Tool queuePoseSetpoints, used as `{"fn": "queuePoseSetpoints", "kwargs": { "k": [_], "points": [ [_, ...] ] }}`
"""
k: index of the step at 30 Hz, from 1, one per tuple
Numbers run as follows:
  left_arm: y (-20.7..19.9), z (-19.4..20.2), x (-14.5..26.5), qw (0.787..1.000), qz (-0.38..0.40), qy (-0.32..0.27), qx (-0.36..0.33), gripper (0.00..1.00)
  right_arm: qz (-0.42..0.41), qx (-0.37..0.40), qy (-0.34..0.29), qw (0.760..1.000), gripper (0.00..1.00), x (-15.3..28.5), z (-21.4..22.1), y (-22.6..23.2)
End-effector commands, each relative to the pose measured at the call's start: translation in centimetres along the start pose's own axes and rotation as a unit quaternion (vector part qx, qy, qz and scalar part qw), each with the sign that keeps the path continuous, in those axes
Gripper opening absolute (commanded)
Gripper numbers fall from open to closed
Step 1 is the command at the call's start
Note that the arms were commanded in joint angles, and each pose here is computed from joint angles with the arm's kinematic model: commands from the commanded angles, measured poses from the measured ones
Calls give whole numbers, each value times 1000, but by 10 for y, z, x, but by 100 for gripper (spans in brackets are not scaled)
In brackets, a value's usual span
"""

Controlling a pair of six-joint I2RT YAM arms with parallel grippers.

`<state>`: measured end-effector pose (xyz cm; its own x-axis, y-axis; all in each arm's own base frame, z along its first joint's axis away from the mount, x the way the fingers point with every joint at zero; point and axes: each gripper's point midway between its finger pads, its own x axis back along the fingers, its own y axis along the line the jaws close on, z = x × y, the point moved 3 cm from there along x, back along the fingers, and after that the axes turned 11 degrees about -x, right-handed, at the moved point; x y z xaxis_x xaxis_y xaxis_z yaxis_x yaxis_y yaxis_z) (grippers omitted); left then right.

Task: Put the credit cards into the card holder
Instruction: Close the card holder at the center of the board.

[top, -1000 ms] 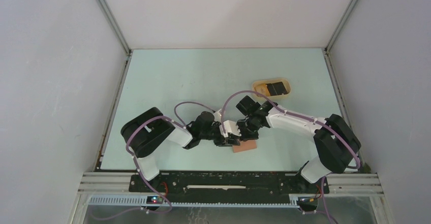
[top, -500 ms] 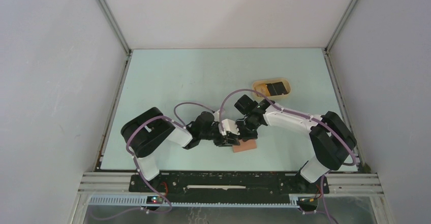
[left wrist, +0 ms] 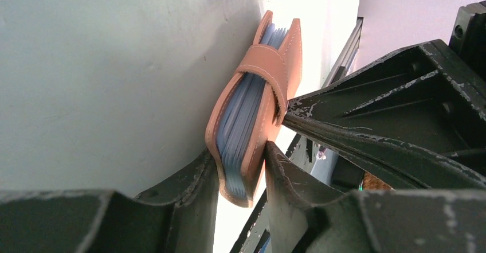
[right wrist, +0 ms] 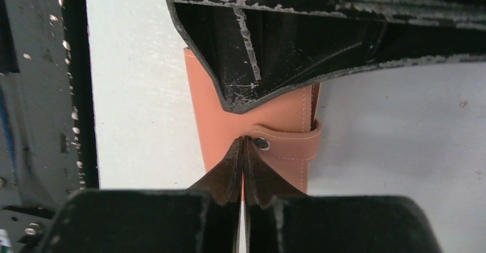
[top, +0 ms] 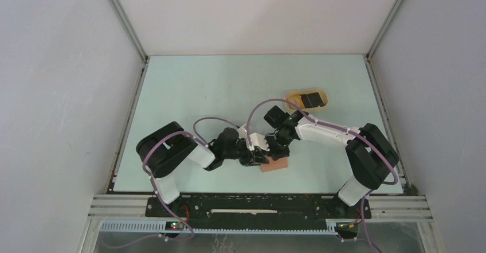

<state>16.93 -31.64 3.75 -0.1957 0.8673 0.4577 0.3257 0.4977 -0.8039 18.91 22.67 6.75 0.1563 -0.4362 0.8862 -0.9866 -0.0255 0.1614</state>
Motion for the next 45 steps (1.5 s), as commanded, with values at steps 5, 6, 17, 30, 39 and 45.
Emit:
{"fn": "queuePoseSetpoints", "kwargs": {
  "k": [5,6,17,30,39,45],
  "points": [
    [28,-4,5,998,-57,-29,0,35,0,-27,-58,998,39,37,-15,10],
    [28,-4,5,998,-56,-30,0,35,5,-25,-68,997,42,43,-17,11],
    [24,-6,4,999,-42,-30,-4,31,59,-32,-124,990,23,61,-33,1],
    [26,-4,2,999,-47,-24,-2,29,72,-45,-48,995,5,20,-20,-15],
    [26,-4,2,999,-46,-23,-1,28,53,-54,-8,997,5,-4,-9,-14],
    [25,-4,3,999,-46,-23,-2,28,52,-59,16,997,5,-16,-2,-15]
  ]
}}
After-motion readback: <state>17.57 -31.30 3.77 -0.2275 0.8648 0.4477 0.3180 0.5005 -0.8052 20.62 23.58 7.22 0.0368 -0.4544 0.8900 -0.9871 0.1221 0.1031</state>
